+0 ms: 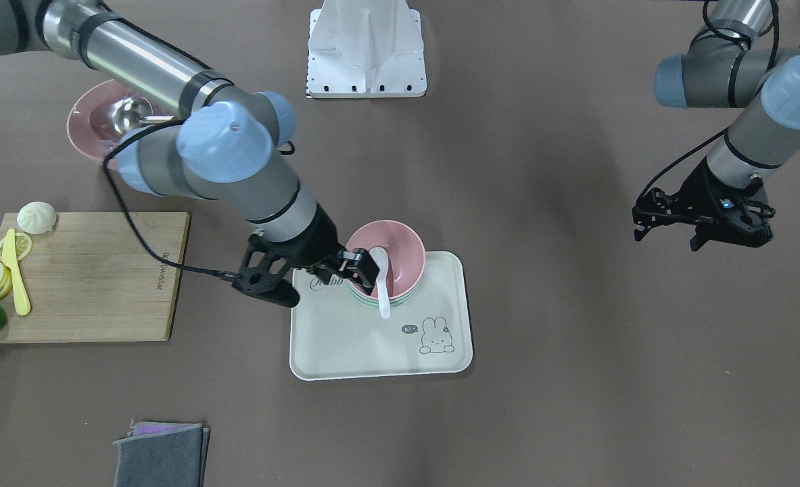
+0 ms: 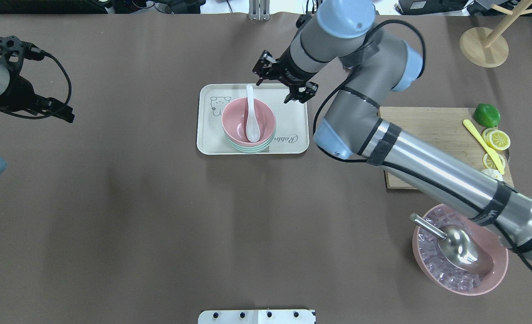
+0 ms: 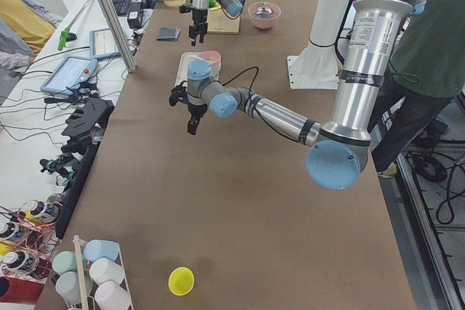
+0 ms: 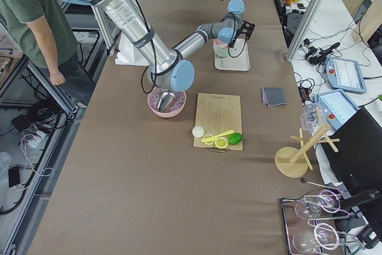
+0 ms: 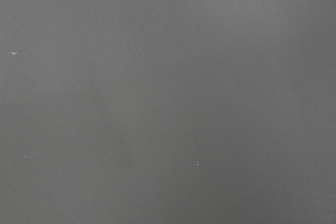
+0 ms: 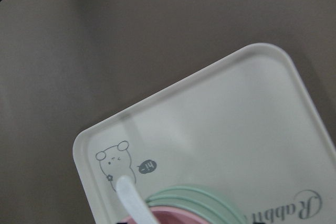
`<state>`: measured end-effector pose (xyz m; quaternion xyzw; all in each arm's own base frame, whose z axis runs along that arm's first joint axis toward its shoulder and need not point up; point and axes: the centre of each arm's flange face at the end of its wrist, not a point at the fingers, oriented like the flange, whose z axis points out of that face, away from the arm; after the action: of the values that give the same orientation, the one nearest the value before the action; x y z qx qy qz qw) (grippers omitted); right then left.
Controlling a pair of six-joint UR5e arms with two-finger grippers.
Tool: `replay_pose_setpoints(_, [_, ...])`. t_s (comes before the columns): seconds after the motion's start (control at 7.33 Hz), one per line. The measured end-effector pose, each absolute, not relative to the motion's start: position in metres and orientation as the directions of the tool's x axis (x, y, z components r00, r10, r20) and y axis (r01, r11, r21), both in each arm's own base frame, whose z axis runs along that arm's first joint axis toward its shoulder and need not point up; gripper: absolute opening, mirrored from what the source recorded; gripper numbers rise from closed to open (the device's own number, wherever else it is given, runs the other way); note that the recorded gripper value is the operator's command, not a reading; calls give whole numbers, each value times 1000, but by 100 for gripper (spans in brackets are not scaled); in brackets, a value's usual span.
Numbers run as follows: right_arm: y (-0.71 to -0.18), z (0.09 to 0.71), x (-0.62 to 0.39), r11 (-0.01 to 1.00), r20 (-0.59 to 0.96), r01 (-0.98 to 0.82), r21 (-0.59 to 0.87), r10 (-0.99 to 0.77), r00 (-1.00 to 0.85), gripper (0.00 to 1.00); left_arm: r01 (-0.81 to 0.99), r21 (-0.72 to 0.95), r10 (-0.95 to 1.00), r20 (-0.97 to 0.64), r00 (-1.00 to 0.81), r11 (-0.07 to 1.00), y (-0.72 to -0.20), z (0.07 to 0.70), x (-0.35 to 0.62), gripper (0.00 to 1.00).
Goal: Stack pink bowl on green and place spoon
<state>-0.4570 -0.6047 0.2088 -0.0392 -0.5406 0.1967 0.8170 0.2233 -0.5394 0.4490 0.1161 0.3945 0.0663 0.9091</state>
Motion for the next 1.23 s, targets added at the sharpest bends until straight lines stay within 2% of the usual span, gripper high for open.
replay_pose_setpoints(0.27, [-634,295,-340,943,871,-237,-233,310,380,100,-41,223,190,-704,684,974,-553,460,179,98])
replay_pose_setpoints(0.55, [-639,402,-228,970,867,-210,-120,205,454,100,-45,182,163,-708,687,982,-561,466,146,98])
replay_pose_setpoints(0.82, [-620,504,-134,987,832,-162,12,80,549,100,-42,161,145,-707,692,986,-558,480,127,98])
replay_pose_setpoints(1.23, [-597,600,-16,989,690,13,149,-113,715,100,-144,240,269,-649,712,960,-539,537,59,98])
